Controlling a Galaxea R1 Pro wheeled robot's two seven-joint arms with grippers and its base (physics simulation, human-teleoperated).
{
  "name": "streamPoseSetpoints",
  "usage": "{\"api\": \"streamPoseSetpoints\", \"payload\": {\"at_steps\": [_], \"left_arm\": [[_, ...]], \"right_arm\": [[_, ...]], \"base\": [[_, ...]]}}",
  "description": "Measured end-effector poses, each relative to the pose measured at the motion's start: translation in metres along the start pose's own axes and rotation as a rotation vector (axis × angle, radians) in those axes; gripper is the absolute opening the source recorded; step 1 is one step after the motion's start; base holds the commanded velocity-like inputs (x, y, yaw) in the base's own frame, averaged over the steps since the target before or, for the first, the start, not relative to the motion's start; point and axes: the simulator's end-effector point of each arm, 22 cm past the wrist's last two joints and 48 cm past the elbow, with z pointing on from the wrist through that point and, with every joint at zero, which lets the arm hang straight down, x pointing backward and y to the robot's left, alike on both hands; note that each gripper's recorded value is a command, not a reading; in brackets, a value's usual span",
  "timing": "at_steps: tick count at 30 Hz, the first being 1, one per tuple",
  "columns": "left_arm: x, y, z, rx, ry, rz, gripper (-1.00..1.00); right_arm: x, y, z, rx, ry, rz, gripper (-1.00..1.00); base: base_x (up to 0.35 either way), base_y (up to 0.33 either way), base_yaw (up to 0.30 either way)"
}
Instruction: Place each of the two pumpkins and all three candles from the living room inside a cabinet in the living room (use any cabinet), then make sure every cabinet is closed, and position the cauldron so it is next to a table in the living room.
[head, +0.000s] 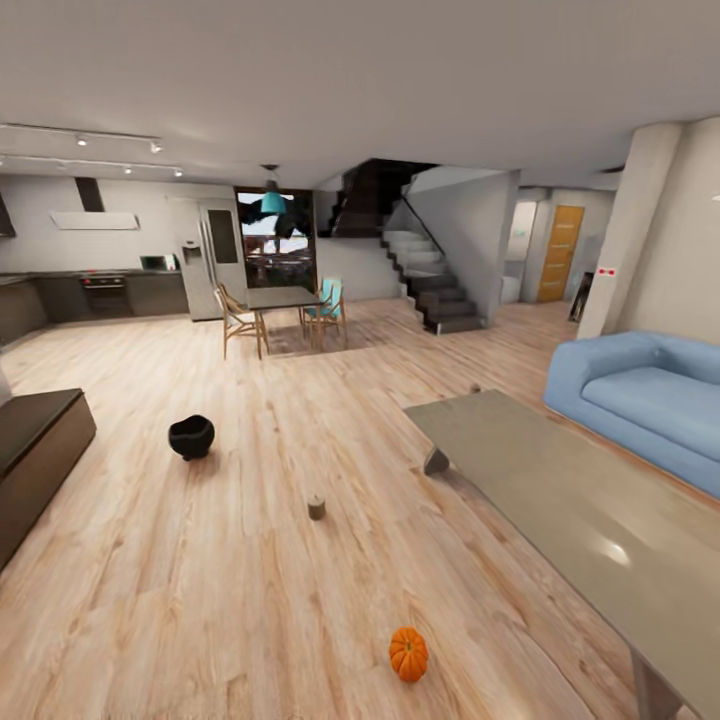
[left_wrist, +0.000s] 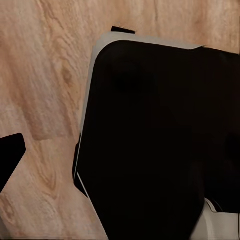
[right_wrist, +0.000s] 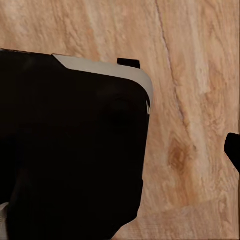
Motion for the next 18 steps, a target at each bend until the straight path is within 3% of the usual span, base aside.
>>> {"api": "streamPoseSetpoints", "payload": {"at_steps": [8, 12, 13, 18], "left_arm": [[-0.001, -0.002, 0.001, 0.002, 0.044, -0.089, 1.0], [-0.031, -0.01, 0.001, 0.018, 0.011, -0.113, 1.0], [-0.051, -0.01, 0.001, 0.023, -0.017, -0.121, 1.0], [-0.075, -0.012, 0.001, 0.03, -0.049, -0.127, 1.0]], "right_arm": [[-0.04, 0.006, -0.001, -0.004, -0.07, -0.04, 1.0], [-0.062, 0.008, -0.002, -0.004, -0.102, -0.045, 1.0], [-0.079, 0.018, -0.003, -0.017, -0.125, -0.045, 1.0], [-0.104, 0.027, -0.005, -0.028, -0.158, -0.044, 1.0]], "base": [[0.0, 0.0, 0.292], [0.0, 0.0, 0.292], [0.0, 0.0, 0.292], [0.0, 0.0, 0.292]]}}
